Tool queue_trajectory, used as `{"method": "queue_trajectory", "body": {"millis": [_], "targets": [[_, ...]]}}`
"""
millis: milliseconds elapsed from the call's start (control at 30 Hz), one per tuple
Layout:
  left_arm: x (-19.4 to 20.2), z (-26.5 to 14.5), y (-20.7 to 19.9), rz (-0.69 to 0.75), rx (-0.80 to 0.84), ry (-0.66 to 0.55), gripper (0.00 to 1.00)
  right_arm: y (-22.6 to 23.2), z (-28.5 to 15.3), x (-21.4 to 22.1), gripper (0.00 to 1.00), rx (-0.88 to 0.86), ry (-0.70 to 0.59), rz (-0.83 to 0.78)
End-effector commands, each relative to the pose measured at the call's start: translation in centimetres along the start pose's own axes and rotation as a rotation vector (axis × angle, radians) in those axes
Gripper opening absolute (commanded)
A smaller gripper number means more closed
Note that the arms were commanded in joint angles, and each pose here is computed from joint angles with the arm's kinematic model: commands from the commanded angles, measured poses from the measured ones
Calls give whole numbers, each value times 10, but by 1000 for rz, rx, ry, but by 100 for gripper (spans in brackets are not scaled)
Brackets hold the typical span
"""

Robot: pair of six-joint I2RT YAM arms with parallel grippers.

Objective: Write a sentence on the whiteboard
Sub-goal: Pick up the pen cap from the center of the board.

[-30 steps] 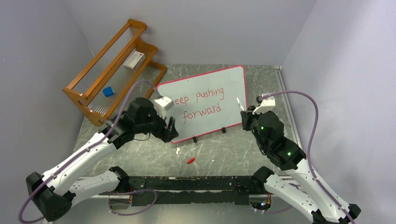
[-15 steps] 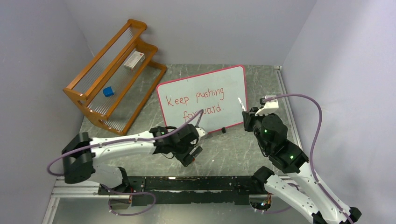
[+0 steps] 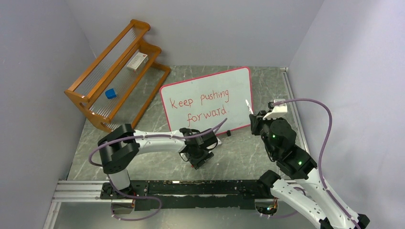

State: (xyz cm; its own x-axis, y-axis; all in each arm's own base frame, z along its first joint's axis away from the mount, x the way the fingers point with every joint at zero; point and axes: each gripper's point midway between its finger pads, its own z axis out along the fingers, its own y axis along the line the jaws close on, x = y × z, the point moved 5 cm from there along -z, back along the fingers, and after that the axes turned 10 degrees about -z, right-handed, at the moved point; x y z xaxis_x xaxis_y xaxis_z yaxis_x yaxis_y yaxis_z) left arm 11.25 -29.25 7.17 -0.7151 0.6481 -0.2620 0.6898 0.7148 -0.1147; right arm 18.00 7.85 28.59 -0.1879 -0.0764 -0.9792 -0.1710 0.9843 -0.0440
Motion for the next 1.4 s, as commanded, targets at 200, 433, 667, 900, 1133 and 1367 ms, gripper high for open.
{"method": "queue_trajectory", "body": {"millis": [200,433,667,900,1133,1367], "targets": [[-14,16,-2,38,31,58,38,-5,0,1,0,28,-14,-9],[2,25,0,35,17,135,30,-5,1,0,0,34,-16,-10],[16,23,-2,41,-58,162,31,-5,2,0,0,33,-11,-11],[25,26,-4,35,-67,179,26,-4,1,0,0,28,-13,-6],[13,20,-4,32,-88,112,6,-5,0,1,0,29,-13,-4],[-11,-13,-1,-18,-82,-34,5,1,3,0,0,-4,-12,2]]}}
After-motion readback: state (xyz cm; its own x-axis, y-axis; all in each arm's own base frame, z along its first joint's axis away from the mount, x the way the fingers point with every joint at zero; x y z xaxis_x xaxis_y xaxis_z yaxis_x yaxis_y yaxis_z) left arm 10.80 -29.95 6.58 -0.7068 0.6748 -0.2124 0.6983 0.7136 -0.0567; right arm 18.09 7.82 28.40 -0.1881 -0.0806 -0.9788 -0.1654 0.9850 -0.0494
